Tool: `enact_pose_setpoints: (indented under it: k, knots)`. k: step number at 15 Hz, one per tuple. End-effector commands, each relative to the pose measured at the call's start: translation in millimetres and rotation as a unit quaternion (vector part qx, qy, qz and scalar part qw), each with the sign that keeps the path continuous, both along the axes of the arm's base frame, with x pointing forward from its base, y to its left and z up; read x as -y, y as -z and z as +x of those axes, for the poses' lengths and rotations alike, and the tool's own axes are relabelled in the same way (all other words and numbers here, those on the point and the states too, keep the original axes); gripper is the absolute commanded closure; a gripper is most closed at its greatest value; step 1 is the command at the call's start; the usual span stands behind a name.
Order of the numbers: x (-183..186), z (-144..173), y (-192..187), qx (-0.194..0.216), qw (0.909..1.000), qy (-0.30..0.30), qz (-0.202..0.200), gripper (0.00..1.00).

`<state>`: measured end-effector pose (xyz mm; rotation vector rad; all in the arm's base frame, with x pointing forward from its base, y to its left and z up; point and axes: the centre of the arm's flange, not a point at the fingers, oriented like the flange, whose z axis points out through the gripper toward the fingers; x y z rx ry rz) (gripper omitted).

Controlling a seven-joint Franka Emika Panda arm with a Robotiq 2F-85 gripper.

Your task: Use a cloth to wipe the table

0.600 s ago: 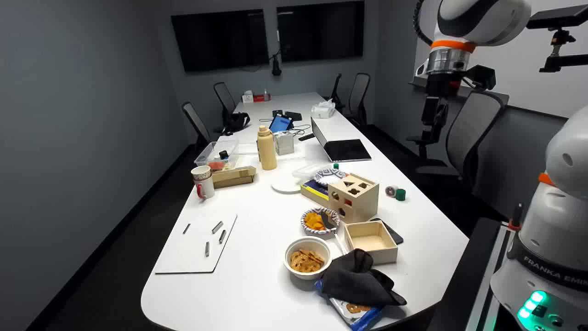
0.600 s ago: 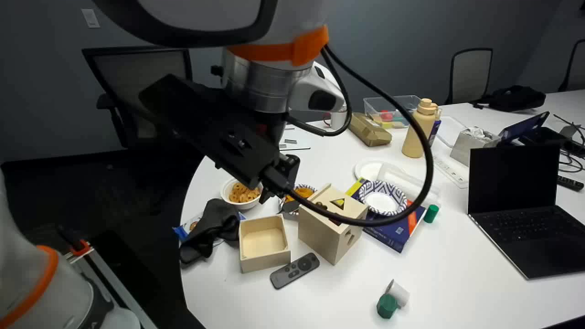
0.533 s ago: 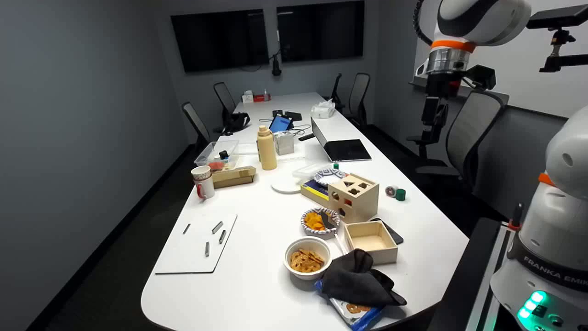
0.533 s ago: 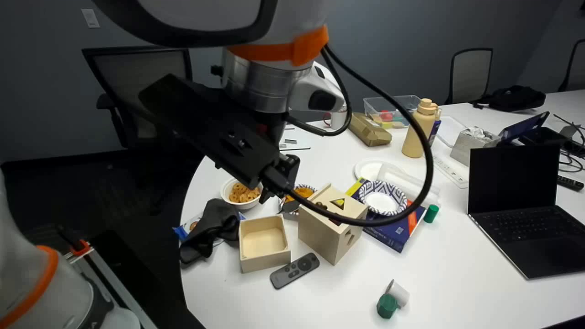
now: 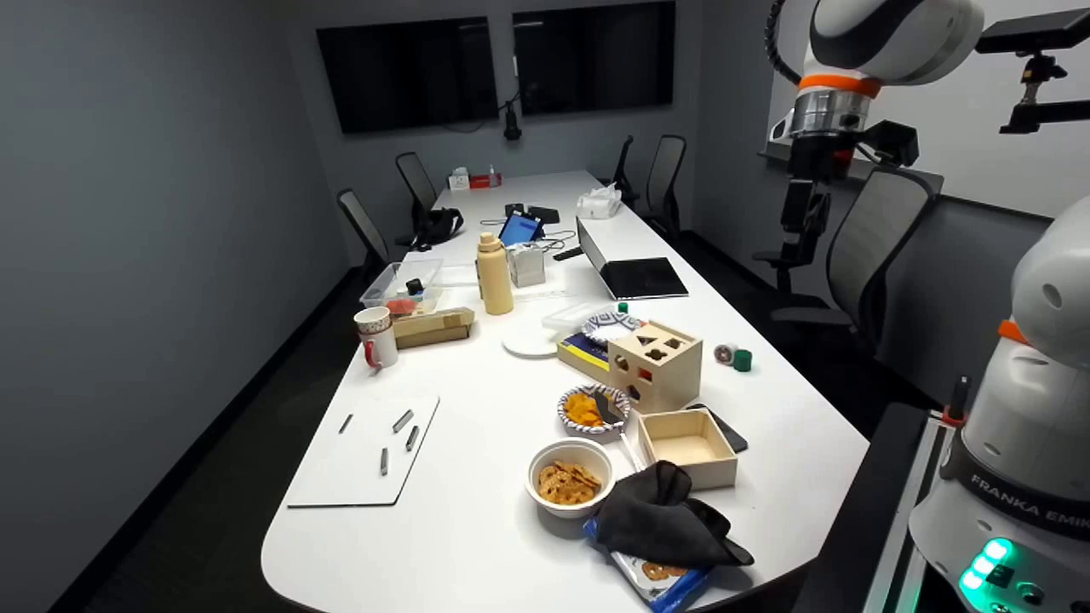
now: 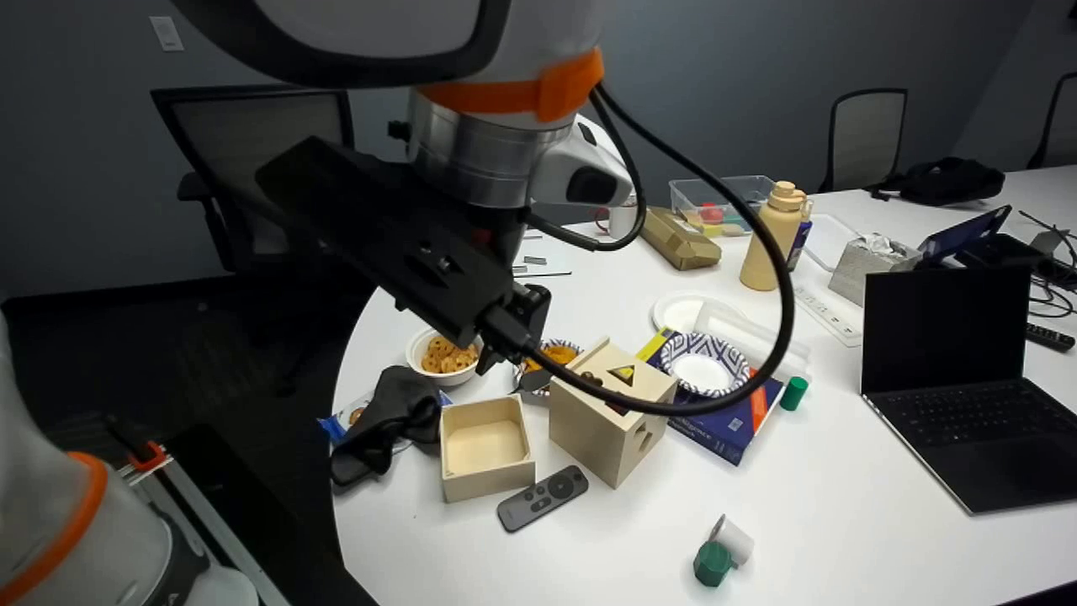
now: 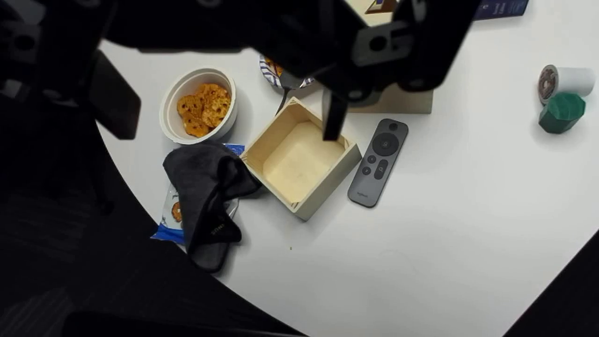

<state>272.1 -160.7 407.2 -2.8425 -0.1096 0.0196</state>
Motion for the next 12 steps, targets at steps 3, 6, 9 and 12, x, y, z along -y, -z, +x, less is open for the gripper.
enact_pose_setpoints:
  k: [3, 6, 9, 12]
  knots:
    - [-48, 24, 46, -0.011, 0.9999, -0.009, -0.002, 0.00]
    - [-84, 52, 68, 0.007, 0.9998, -0.002, -0.017, 0.00]
    - [-134, 79, 100, 0.017, 0.9995, -0.011, -0.023, 0.00]
    - [-184, 95, 136, 0.009, 0.9993, -0.032, -0.019, 0.00]
